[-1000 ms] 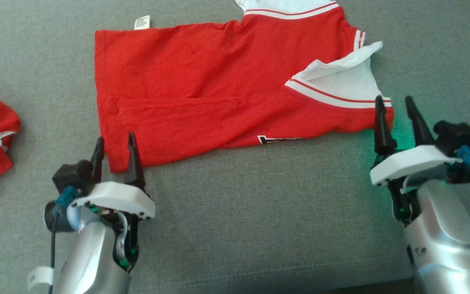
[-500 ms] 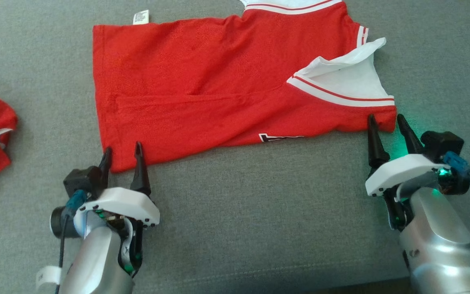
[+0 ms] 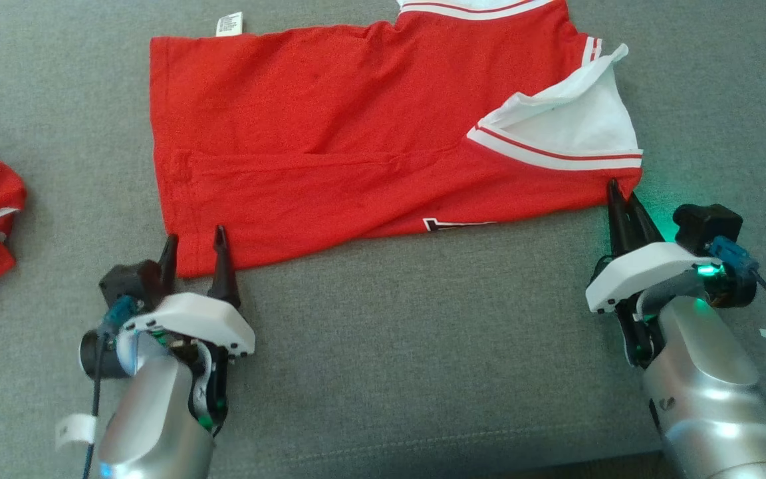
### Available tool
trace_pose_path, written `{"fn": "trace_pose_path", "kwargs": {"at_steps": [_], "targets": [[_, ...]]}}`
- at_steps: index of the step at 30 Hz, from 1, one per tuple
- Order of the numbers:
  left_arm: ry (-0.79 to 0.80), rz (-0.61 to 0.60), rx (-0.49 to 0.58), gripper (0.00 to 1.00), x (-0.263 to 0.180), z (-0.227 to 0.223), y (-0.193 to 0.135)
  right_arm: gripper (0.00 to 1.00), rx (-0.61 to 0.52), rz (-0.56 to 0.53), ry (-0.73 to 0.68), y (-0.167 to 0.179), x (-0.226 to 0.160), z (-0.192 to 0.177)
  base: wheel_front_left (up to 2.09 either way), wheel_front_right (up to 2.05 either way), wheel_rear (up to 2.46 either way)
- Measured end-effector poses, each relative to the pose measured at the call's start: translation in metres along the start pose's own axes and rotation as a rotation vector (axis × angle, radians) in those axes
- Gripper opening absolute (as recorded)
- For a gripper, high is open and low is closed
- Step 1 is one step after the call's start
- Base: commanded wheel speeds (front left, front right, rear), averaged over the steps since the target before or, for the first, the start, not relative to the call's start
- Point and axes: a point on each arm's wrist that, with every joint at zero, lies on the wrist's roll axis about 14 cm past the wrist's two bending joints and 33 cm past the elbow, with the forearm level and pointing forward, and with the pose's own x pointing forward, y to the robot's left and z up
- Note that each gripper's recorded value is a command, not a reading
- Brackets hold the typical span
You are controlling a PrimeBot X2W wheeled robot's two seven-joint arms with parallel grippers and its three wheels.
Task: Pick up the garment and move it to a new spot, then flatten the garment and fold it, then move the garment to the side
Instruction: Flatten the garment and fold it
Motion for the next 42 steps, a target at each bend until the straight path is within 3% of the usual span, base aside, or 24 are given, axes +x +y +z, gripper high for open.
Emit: {"fn": "trace_pose_path", "kwargs": {"at_steps": [2, 3, 4, 5, 14, 20, 33, 34, 35, 36, 42], "targets": [[0.008, -0.007, -0.016, 1.0, 0.003, -0.002, -0.001, 0.0, -0.002, 0.001, 0.0, 0.0, 0.0, 0.0, 0.0, 0.0, 0.0], [0.01, -0.01, -0.022, 0.54, 0.006, -0.002, -0.002, 0.0, -0.003, 0.001, 0.0, 0.0, 0.0, 0.0, 0.0, 0.0, 0.0], [0.016, -0.017, -0.026, 0.19, 0.008, -0.003, -0.003, 0.0, -0.003, 0.001, -0.001, 0.0, 0.0, 0.0, 0.0, 0.0, 0.0], [0.017, -0.021, -0.03, 0.0, 0.011, -0.003, -0.004, 0.0, -0.001, 0.001, -0.003, 0.0, 0.0, 0.0, 0.0, 0.0, 0.0], [0.024, -0.026, -0.042, 0.0, 0.016, 0.003, -0.002, 0.0, 0.018, 0.003, -0.036, 0.001, -0.002, 0.012, 0.0, 0.0, 0.0], [0.025, -0.026, -0.062, 0.0, -0.01, 0.001, -0.003, 0.0, 0.038, 0.004, -0.081, 0.003, -0.017, 0.026, 0.0, 0.0, 0.0], [0.005, 0.018, -0.059, 0.0, -0.068, -0.005, 0.013, 0.0, 0.089, 0.026, 0.003, 0.016, -0.075, -0.021, 0.0, 0.0, 0.0], [0.0, 0.017, -0.062, 0.37, -0.068, -0.003, 0.013, 0.23, 0.09, 0.025, 0.011, 0.015, -0.075, -0.024, 0.0, 0.0, 0.0], [-0.01, 0.013, -0.063, 0.85, -0.067, 0.0, 0.012, 0.76, 0.085, 0.026, 0.015, 0.015, -0.075, -0.025, 0.0, 0.0, 0.0], [-0.02, 0.009, -0.064, 1.0, -0.065, 0.003, 0.01, 1.0, 0.089, 0.024, 0.015, 0.015, -0.073, -0.024, 0.0, 0.0, 0.0], [-0.035, -0.001, -0.044, 1.0, -0.054, 0.01, 0.004, 1.0, 0.077, 0.023, 0.003, 0.013, -0.06, -0.014, 0.0, 0.0, 0.0]]}}
